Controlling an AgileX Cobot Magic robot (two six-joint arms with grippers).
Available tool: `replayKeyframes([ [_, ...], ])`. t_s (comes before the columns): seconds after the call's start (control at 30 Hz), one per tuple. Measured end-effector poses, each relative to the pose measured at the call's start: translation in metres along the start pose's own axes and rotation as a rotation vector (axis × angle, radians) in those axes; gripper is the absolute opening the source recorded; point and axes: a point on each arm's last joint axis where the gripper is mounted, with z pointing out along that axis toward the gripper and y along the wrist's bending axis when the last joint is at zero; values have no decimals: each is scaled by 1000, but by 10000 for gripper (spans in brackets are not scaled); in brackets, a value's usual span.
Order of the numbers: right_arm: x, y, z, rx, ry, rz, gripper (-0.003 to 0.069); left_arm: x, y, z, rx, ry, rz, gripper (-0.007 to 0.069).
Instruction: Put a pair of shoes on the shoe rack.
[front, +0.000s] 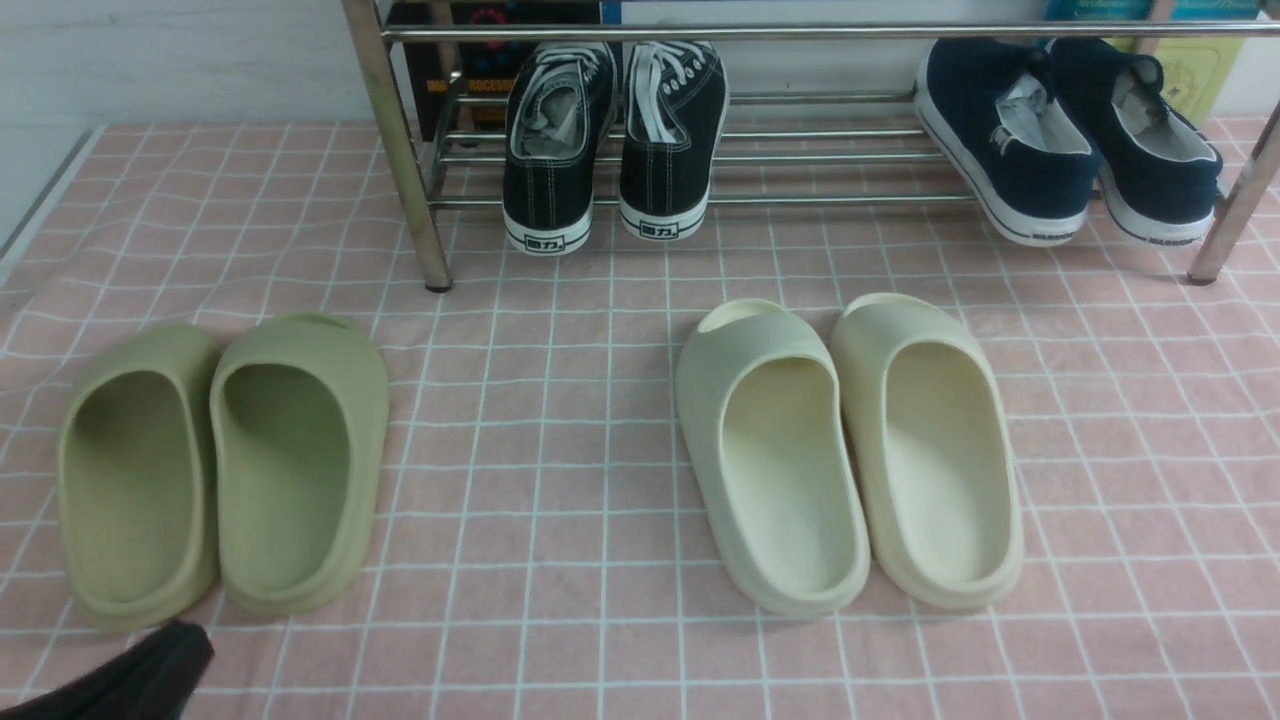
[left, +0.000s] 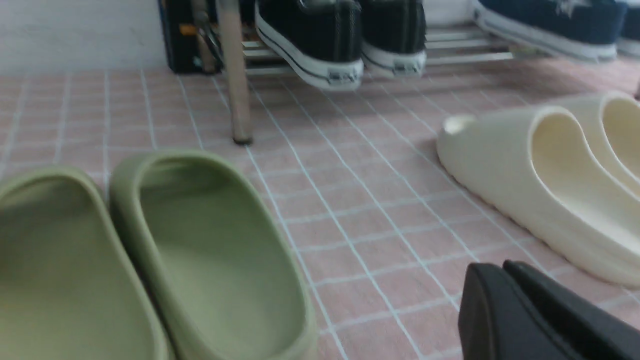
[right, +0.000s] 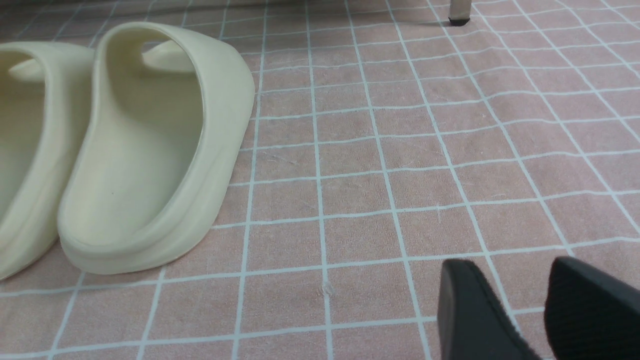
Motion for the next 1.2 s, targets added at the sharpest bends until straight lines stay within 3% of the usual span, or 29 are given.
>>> replayKeyframes([
  [0.2, 0, 0, 0, 0, 0, 0, 240, -5, 9, -4, -150, -68, -5, 44],
  [0.33, 0, 0, 0, 0, 0, 0, 240, 14, 13, -8, -224, 117, -96, 44],
  [0.47, 0, 0, 0, 0, 0, 0, 240, 27, 11, -10, -224, 263, -126, 46],
  [0.87, 0, 0, 0, 0, 0, 0, 240, 27, 9, -10, -194, 284, -28, 55],
  [1.2, 0, 0, 0, 0, 0, 0, 240, 27, 9, -10, -198, 281, -59, 55],
])
